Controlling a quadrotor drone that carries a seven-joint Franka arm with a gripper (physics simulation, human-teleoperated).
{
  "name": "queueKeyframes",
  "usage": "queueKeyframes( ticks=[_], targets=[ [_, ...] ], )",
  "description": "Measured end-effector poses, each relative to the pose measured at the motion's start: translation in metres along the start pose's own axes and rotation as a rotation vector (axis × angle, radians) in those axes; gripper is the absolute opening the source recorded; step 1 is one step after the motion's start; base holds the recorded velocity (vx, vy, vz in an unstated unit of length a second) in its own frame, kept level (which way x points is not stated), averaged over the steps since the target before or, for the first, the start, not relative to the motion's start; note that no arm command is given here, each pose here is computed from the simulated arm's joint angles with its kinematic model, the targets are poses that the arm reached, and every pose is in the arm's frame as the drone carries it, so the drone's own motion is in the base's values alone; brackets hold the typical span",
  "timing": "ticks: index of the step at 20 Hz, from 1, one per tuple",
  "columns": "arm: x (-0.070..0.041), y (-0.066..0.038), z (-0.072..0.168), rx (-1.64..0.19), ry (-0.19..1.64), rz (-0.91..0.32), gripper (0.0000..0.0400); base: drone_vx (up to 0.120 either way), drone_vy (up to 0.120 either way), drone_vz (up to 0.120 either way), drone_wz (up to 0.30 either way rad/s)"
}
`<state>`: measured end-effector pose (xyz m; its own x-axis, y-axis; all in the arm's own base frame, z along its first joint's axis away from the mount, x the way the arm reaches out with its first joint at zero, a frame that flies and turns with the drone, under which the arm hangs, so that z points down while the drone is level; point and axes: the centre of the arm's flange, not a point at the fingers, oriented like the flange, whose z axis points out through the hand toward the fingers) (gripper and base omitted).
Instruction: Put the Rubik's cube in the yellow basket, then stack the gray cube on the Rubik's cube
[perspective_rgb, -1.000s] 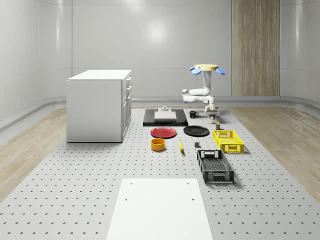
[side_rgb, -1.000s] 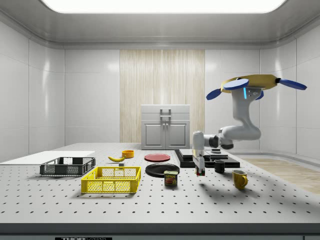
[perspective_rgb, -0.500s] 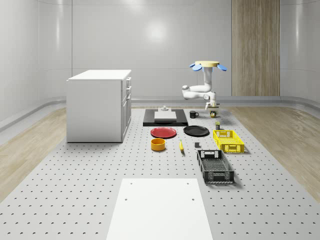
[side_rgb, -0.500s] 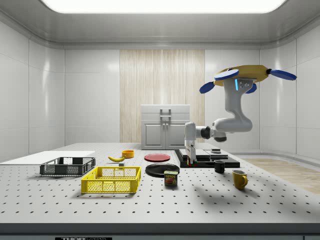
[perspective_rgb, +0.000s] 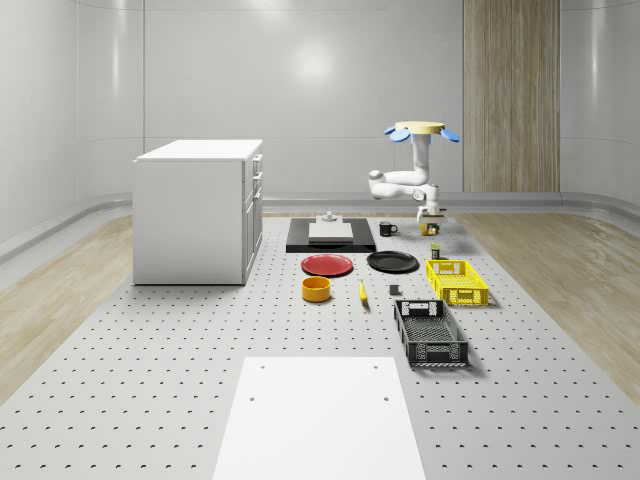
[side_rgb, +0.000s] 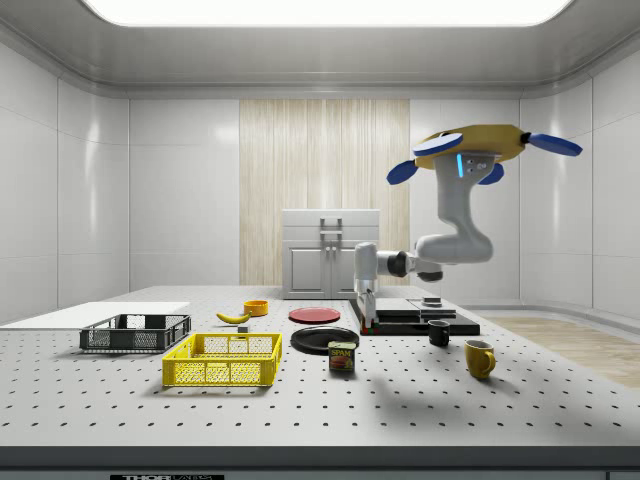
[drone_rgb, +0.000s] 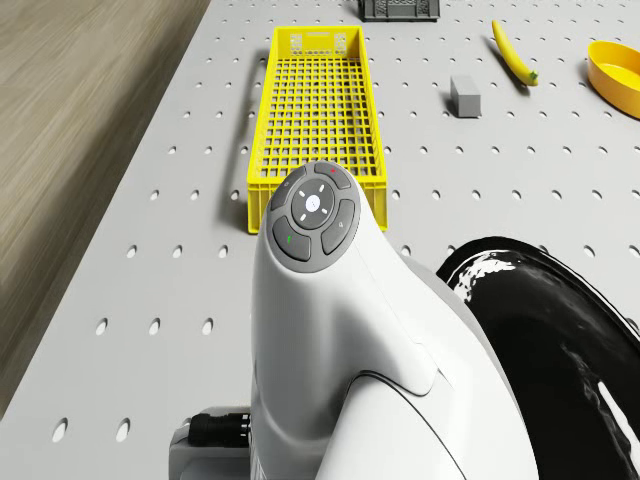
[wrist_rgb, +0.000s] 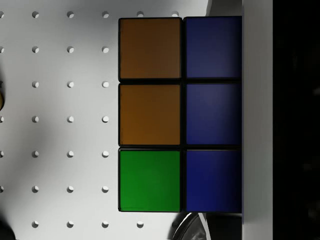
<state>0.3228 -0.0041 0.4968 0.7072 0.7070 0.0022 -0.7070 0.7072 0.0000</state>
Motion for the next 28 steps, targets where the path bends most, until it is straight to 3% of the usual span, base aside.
queueKeyframes(
  ticks=[7,28],
  targets=[
    [0.0000,0.0000,-0.0001,0.000,0.000,0.000,0.0325,0.120,0.074,0.000,0.000],
    [0.0000,0.0000,-0.0001,0.000,0.000,0.000,0.0325,0.120,0.000,0.000,0.000]
  ],
)
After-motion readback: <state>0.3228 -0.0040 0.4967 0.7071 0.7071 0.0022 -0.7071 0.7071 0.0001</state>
